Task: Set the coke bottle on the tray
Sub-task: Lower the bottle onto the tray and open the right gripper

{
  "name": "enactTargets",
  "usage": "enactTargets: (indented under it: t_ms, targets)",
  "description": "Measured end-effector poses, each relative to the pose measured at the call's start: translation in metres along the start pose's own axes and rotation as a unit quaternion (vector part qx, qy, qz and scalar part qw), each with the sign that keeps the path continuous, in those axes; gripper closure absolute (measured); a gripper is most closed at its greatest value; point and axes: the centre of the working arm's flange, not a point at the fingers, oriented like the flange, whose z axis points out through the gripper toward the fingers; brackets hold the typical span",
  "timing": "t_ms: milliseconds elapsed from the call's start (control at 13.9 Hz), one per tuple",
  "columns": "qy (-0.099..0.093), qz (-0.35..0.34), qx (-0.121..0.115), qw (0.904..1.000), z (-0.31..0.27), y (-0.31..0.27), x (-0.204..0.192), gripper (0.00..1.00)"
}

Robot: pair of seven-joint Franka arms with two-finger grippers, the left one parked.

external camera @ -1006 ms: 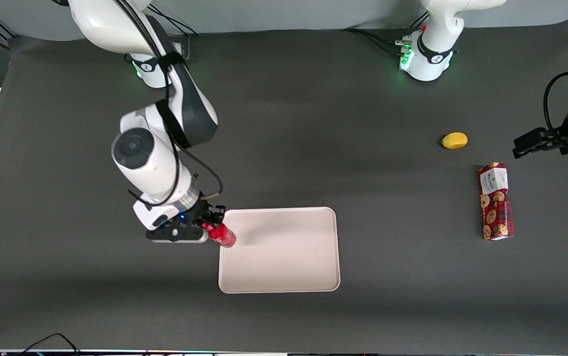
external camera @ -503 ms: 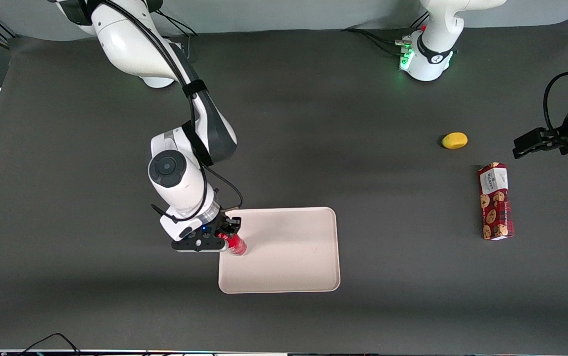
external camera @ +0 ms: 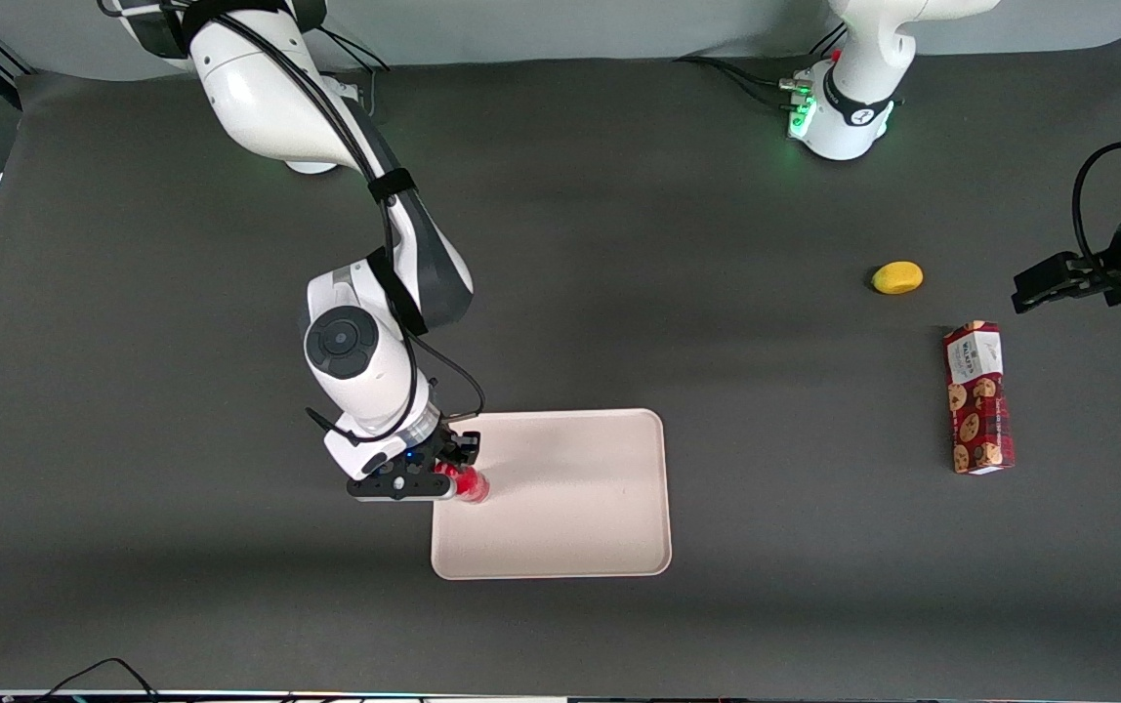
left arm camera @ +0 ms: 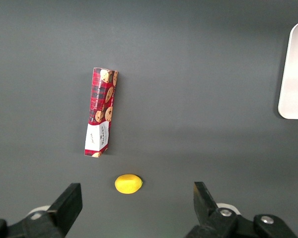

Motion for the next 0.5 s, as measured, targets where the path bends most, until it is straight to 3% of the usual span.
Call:
enactTargets:
  t_ms: [359, 503]
  targets:
    - [0.002, 0.000, 0.001, 1.0000, -0.0016, -0.0002, 0.0011, 0.00]
    - [0.006, 0.000, 0.003, 1.0000, -0.0050, -0.0015, 0.0029, 0.00]
